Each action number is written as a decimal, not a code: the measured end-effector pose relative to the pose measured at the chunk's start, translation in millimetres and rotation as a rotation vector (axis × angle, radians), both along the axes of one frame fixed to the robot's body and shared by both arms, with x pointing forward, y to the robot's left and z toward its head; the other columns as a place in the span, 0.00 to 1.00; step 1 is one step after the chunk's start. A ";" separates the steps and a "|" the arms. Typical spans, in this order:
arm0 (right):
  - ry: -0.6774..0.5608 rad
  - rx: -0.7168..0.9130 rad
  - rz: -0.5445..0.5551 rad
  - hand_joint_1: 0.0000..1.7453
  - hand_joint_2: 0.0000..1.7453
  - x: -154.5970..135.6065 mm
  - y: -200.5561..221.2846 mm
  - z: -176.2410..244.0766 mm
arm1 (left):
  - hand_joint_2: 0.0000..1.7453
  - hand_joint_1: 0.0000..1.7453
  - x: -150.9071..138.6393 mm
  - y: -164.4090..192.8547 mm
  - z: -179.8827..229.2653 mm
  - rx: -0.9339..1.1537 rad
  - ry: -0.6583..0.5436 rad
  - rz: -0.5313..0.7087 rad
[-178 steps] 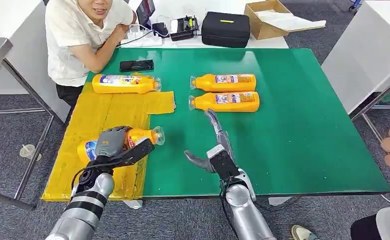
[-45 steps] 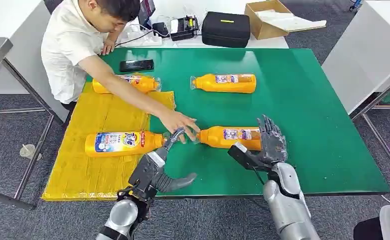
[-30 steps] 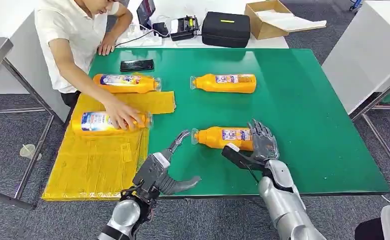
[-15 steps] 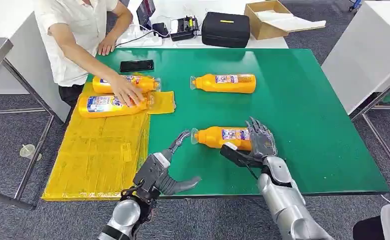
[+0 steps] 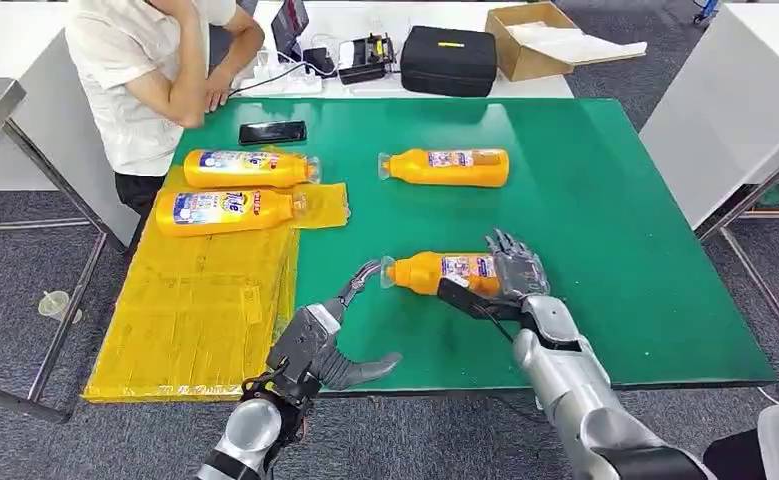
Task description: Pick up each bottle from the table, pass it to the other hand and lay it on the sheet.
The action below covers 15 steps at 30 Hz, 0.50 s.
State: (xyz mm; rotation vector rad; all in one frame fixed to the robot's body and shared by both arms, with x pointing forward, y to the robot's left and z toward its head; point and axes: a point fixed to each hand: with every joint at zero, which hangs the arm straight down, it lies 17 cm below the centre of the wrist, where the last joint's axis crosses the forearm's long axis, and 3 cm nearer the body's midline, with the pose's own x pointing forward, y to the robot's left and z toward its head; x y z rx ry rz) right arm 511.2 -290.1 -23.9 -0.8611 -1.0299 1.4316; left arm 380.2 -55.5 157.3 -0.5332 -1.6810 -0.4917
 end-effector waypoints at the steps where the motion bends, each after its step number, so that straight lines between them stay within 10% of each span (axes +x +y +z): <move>1: 0.019 -0.006 -0.003 0.17 1.00 0.6 -2.1 -1.7 | 1.00 0.00 -0.5 -0.7 0.1 0.000 0.000 -0.003; 2: 0.038 -0.013 -0.007 0.80 1.00 1.0 -4.6 -3.4 | 1.00 0.00 -1.1 -1.5 0.1 0.001 -0.001 -0.007; 3: 0.053 -0.018 -0.010 1.00 1.00 0.7 -7.7 -5.2 | 1.00 0.00 -1.4 -1.9 0.2 0.002 -0.001 -0.009; 15: 0.249 0.084 -0.013 1.00 1.00 -21.9 -55.0 -29.7 | 1.00 0.00 -6.5 -9.2 4.2 -0.012 -0.001 -0.041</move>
